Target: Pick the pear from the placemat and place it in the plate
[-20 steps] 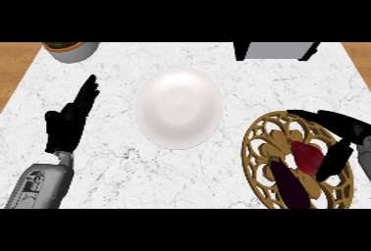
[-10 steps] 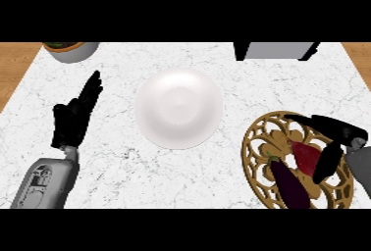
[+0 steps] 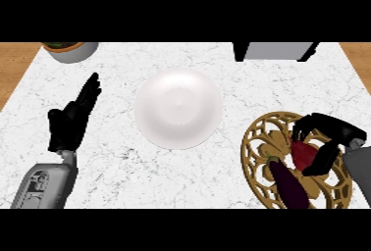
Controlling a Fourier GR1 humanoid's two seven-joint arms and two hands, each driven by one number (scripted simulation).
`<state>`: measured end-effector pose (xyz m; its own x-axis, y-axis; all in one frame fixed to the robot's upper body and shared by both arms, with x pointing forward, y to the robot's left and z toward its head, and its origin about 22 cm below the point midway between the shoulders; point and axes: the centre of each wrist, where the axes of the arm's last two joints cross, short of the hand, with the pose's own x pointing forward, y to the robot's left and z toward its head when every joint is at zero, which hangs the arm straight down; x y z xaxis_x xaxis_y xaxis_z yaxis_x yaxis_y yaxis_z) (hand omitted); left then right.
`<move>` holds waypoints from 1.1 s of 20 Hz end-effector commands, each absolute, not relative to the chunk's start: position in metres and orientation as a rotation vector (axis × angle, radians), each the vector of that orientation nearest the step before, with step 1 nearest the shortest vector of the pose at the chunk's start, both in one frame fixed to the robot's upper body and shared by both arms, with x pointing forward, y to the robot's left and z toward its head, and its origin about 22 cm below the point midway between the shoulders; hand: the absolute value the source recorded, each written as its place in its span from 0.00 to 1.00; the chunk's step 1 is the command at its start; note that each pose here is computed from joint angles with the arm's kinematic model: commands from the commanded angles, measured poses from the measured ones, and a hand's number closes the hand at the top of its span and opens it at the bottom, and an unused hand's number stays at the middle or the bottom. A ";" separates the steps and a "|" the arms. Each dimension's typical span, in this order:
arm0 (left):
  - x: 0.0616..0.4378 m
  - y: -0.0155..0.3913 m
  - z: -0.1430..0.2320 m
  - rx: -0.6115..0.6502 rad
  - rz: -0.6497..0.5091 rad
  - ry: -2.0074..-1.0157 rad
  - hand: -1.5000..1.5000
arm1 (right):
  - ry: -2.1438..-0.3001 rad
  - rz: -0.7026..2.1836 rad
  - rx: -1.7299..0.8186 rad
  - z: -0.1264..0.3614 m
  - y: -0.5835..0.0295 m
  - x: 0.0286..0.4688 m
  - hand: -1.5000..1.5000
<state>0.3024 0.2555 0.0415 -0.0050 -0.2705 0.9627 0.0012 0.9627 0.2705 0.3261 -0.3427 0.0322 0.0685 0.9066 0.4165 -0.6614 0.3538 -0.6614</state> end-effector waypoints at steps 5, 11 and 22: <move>0.313 0.227 0.042 0.207 -0.230 -1.555 0.50 | -1.030 1.212 -0.404 0.040 -0.353 0.350 1.00; 0.308 0.229 0.044 0.161 -0.265 -1.592 0.50 | -1.266 1.413 -0.695 0.073 -0.343 0.380 1.00; 0.298 0.250 0.037 0.182 -0.252 -1.566 0.50 | -1.954 1.193 -0.584 0.117 -0.311 0.422 1.00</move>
